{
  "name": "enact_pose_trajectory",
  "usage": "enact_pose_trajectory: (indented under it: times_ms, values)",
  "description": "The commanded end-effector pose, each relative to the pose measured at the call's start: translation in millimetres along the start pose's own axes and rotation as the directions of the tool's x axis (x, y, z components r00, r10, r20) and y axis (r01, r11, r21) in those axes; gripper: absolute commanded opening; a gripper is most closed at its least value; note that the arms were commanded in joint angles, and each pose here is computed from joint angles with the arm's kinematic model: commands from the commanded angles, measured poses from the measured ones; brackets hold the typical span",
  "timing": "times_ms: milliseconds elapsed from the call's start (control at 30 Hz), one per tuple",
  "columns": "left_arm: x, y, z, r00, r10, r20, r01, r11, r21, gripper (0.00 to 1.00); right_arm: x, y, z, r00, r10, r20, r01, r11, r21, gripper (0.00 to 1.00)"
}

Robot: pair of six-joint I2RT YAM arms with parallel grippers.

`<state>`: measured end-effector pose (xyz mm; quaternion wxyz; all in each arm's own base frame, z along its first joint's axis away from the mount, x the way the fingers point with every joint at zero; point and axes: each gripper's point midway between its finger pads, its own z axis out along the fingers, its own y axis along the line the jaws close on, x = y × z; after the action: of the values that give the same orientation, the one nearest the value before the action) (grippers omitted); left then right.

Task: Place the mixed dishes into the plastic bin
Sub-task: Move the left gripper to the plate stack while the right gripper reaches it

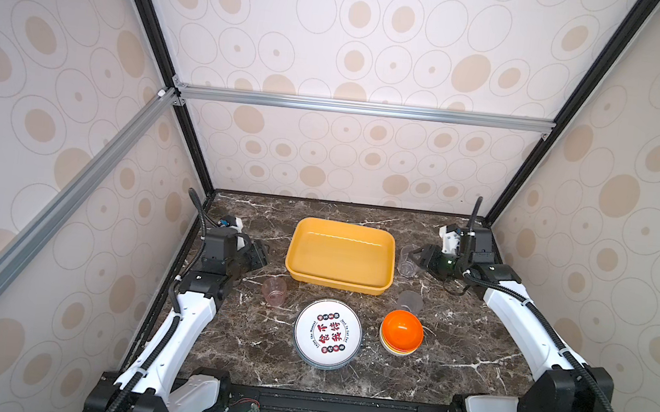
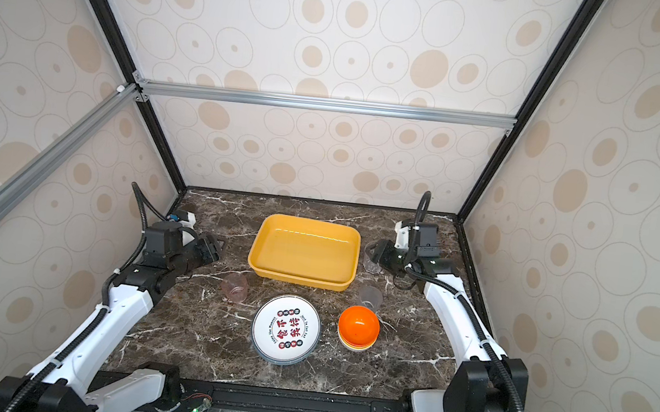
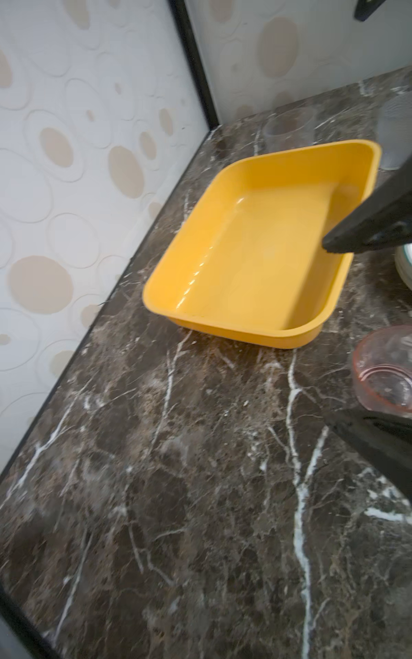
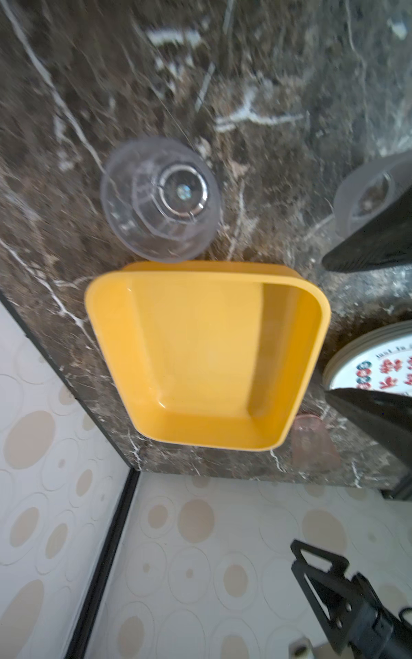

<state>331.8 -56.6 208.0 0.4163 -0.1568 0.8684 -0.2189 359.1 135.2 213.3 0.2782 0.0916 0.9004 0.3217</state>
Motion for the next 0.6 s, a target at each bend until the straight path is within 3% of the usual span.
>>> enact_pose_trajectory:
  times_ms: [0,200,567]
  values:
    - [36.1,-19.6,-18.5,0.984,-0.03,-0.173,0.045,0.996,0.083,0.64,34.0,15.1,3.0,0.989,-0.01,-0.149,0.009,1.0,-0.007,0.49]
    - [69.2,-41.2,-31.8,0.964,-0.027,-0.265,0.065,0.988,0.139,0.62,71.1,41.8,21.5,0.961,-0.093,-0.261,0.088,0.996,-0.031,0.43]
    - [134.0,-45.2,-43.0,0.919,-0.047,-0.392,0.079,0.995,0.065,0.54,112.5,57.9,43.3,0.916,-0.162,-0.368,0.163,0.986,-0.03,0.41]
